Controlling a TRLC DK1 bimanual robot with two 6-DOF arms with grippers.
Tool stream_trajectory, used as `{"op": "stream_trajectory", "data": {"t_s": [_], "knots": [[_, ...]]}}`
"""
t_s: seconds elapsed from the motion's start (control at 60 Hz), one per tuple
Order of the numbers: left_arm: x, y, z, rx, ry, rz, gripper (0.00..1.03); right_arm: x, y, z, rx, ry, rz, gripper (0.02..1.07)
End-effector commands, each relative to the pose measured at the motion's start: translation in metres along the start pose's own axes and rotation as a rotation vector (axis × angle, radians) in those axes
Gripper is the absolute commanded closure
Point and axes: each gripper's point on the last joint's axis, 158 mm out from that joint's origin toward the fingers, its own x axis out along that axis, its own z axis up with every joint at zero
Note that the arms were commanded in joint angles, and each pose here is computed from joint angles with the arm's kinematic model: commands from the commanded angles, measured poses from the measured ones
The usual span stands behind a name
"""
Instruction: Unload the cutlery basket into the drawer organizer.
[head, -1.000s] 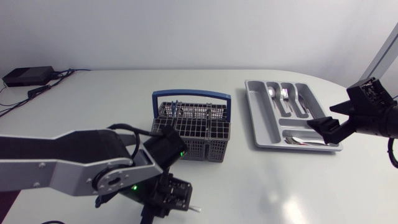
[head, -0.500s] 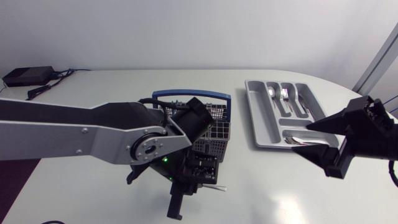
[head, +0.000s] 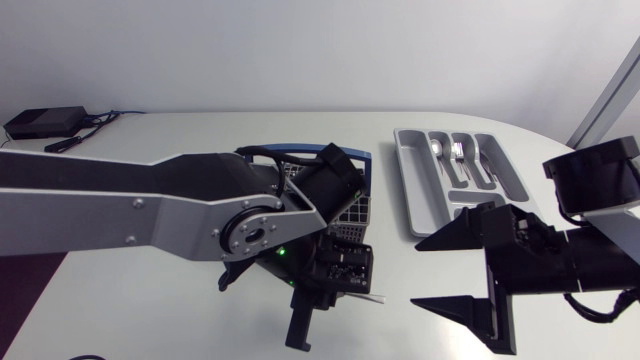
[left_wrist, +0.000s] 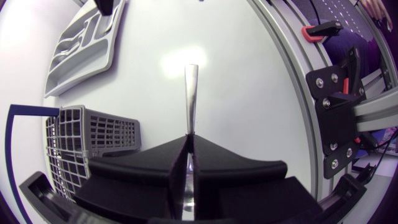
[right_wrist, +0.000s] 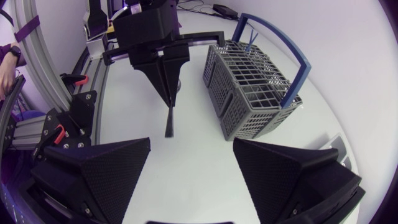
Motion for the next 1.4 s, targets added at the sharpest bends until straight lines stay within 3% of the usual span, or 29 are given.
{"op": "stream_trajectory", "data": {"t_s": [0.0, 0.283, 0.667, 1.05, 1.217, 1.317, 1.383], "knots": [[-0.001, 0.003, 0.013, 0.004, -0.021, 0.000, 0.97, 0.015, 0.010, -0.008, 0.034, 0.022, 0.049, 0.12], [-0.004, 0.009, 0.024, 0.008, -0.038, 0.014, 0.97, 0.050, 0.018, -0.010, 0.032, 0.069, 0.045, 0.19], [-0.002, 0.012, 0.025, 0.003, -0.039, 0.015, 0.97, 0.058, 0.013, -0.014, 0.044, 0.094, 0.026, 0.61], [-0.003, 0.013, 0.027, 0.002, -0.042, 0.018, 0.97, 0.065, 0.020, -0.023, 0.040, 0.133, 0.041, 0.63], [-0.004, 0.013, 0.028, 0.000, -0.043, 0.018, 0.97, 0.064, 0.021, -0.022, 0.040, 0.133, 0.037, 0.80], [-0.002, 0.012, 0.027, -0.002, -0.040, 0.015, 0.97, 0.065, 0.022, -0.023, 0.041, 0.135, 0.040, 0.80], [-0.002, 0.012, 0.027, -0.002, -0.040, 0.015, 0.97, 0.065, 0.023, -0.024, 0.038, 0.139, 0.041, 0.88]]}}
